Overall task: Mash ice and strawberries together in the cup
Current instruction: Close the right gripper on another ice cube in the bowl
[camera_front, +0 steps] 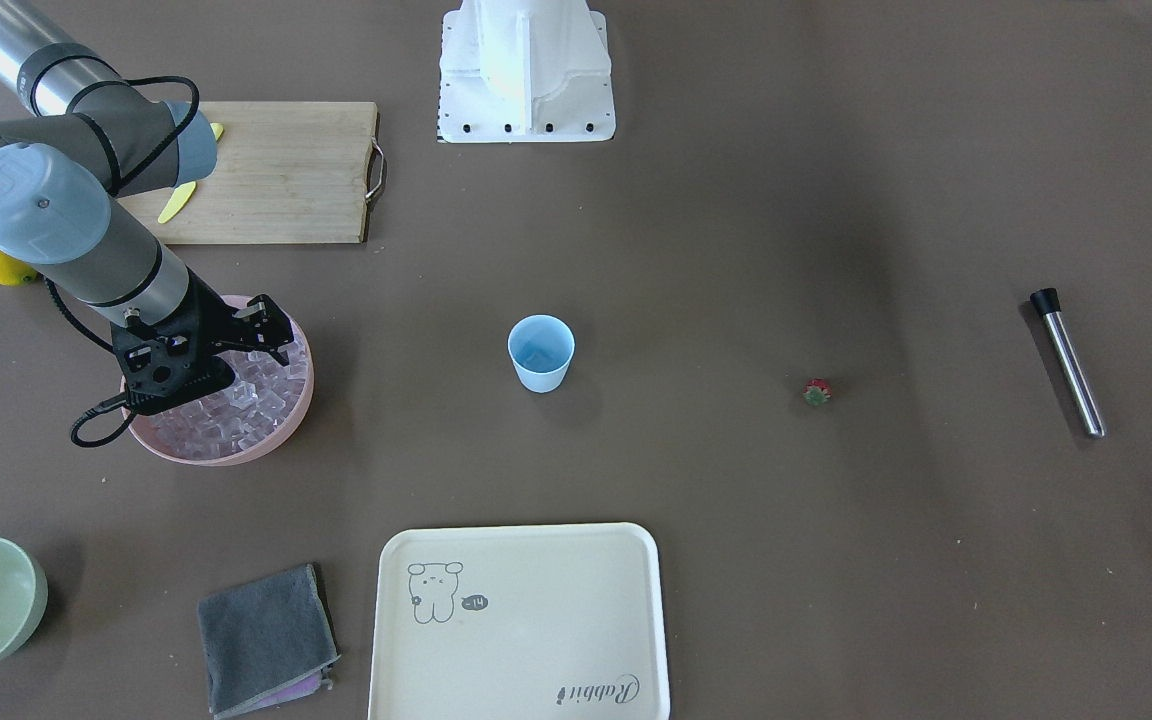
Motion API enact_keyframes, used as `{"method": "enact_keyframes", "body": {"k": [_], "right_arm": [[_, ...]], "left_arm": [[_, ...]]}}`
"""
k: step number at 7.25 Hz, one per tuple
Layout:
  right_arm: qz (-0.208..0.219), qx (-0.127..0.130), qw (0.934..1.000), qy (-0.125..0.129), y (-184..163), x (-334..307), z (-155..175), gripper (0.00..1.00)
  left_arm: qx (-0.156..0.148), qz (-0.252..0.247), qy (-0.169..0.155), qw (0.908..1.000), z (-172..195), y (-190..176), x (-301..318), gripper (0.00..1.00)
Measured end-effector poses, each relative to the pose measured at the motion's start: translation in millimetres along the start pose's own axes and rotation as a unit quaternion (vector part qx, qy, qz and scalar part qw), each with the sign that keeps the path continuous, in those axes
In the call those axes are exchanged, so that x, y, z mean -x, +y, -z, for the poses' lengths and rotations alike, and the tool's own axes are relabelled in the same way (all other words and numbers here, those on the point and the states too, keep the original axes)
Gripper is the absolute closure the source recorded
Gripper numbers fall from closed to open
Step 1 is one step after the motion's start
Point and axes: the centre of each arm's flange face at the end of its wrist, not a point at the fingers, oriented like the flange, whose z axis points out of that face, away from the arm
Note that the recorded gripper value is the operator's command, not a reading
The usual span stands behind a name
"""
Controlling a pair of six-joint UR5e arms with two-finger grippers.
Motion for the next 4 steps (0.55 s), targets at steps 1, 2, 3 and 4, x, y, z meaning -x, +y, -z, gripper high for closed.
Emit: {"method": "enact_keyframes", "body": {"k": [1, 2, 3, 4], "right_arm": [[0.013, 0.001, 0.9999, 0.003, 0, -6, -1, 0.17], [0.021, 0.002, 0.9998, 0.006, -2, -14, -2, 0.17], [0.022, 0.004, 0.9997, 0.009, -4, -18, -4, 0.17], [0.019, 0.006, 0.9997, 0.011, -6, -22, -6, 0.17]], "left_arm": [[-0.001, -0.001, 0.001, 1.0, 0, 1, 1, 0.03], [-0.003, -0.003, 0.002, 1.0, 0, 3, 2, 0.03], [-0.004, -0.004, 0.002, 1.0, -1, 5, 4, 0.03], [-0.005, -0.005, 0.003, 1.0, -1, 5, 5, 0.03]]}}
